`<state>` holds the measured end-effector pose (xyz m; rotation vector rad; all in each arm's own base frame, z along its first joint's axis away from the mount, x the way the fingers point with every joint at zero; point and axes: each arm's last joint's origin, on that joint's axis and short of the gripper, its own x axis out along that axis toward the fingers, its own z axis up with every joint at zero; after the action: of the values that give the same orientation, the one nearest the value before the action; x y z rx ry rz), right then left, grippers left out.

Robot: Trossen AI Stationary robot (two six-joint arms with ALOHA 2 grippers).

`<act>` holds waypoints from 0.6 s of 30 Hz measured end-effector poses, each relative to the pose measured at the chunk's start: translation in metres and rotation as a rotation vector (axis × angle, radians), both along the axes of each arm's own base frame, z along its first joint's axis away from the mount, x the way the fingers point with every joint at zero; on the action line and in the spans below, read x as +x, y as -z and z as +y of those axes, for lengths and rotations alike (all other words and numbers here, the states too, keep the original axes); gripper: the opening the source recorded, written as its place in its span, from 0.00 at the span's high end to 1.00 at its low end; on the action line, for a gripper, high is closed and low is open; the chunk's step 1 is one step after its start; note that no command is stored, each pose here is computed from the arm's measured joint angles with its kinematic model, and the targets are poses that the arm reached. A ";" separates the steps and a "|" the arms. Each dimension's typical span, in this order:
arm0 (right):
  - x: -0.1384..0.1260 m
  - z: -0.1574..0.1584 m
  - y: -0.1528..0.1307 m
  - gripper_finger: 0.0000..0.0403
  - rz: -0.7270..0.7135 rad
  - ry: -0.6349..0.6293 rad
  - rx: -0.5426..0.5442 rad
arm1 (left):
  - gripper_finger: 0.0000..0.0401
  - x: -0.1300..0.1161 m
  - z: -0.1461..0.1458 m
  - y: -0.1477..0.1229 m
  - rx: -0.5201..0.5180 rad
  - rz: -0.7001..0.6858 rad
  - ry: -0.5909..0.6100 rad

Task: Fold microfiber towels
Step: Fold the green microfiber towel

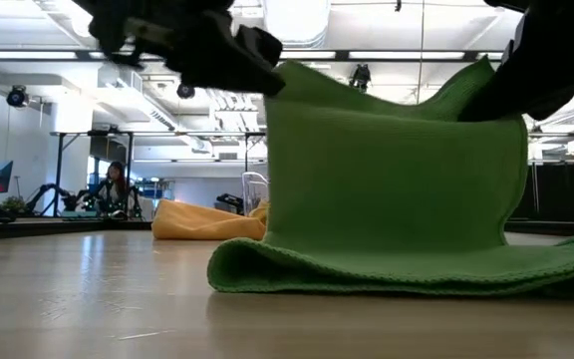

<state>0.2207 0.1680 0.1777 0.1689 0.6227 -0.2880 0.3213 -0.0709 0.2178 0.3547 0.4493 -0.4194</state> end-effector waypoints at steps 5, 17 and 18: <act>0.014 0.022 0.009 0.98 0.035 -0.040 -0.037 | 1.00 -0.007 -0.013 0.009 0.054 0.008 0.068; 0.025 0.068 0.021 0.98 0.165 -0.045 -0.098 | 1.00 -0.003 -0.043 0.029 0.040 0.011 0.171; 0.024 0.070 0.021 0.98 0.175 -0.032 -0.092 | 1.00 -0.002 -0.045 0.032 0.038 0.013 0.178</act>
<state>0.2447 0.2376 0.1564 0.0453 0.7829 -0.3024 0.3198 -0.1159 0.1855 0.4307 0.4405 -0.5872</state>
